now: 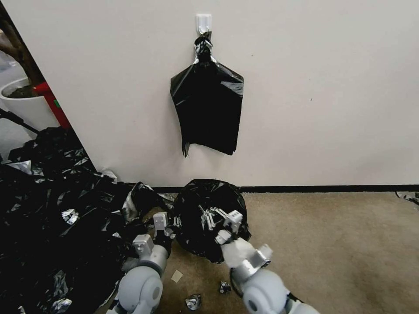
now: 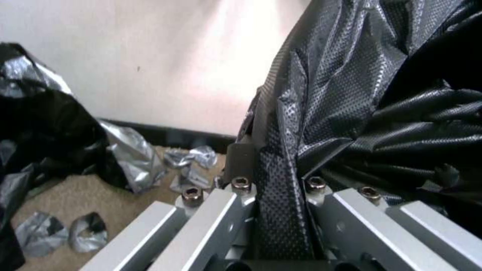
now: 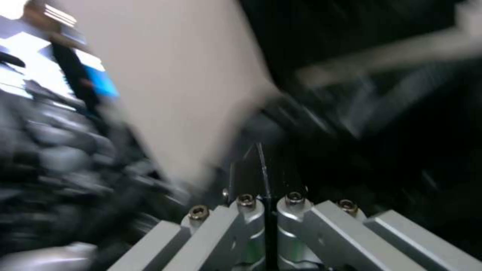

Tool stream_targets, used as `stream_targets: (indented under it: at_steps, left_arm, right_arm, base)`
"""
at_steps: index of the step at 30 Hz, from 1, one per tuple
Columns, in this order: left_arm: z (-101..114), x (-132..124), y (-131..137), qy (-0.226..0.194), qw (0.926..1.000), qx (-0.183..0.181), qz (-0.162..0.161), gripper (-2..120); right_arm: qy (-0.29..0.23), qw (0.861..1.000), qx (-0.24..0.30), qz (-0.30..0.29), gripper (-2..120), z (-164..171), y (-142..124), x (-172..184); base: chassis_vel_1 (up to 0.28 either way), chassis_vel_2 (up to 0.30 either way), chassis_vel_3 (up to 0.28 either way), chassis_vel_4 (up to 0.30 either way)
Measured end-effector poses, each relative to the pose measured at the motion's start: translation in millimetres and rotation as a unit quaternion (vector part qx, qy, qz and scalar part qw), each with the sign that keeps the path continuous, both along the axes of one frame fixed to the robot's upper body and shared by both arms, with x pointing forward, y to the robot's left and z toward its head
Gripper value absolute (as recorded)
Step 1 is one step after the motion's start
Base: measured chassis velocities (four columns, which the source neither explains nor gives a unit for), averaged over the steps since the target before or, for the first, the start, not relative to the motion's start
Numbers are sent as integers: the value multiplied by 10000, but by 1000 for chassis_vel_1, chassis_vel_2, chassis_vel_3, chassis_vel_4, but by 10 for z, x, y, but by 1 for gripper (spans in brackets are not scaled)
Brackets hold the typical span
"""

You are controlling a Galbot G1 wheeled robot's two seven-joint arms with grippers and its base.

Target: Place a trash bag onto the trash bin.

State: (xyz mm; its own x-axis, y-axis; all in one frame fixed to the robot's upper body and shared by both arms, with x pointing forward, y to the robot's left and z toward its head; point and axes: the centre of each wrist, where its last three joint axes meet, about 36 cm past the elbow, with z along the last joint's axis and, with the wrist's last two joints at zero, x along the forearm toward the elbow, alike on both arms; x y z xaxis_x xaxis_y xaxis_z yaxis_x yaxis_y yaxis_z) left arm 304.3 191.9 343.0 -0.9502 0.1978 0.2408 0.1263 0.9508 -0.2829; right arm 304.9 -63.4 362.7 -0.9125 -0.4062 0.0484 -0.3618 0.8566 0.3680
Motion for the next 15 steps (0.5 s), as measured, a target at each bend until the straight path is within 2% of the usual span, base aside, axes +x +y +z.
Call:
stream_targets:
  at_steps: [2, 4, 8, 11, 15]
  left_arm:
    - [-9, -18, -4, -24, 10000, 12, -4, 4]
    - [-26, -72, -12, -164, 9998, 99, -44, 4]
    - [-37, -93, -2, -307, 9993, 191, -94, 4]
    - [-102, -125, 42, -665, 9965, 425, -291, 4]
    - [-153, -137, 54, -836, 9940, 564, -412, 4]
  right_arm:
    - [159, 9997, -117, -125, 0, 20, 39, 5]
    - [659, 9948, -508, -588, 0, 72, 190, 46]
    - [952, 9894, -664, -875, 0, 102, 272, 80]
    - [1584, 9733, -975, -1341, 0, 182, 446, 226]
    - [1818, 9657, -1166, -1444, 0, 175, 534, 318]
  base:
    - [0, 0, 0, 0]
    - [0, 0, 0, 0]
    - [0, 0, 0, 0]
    - [0, 0, 0, 0]
    - [0, 0, 0, 0]
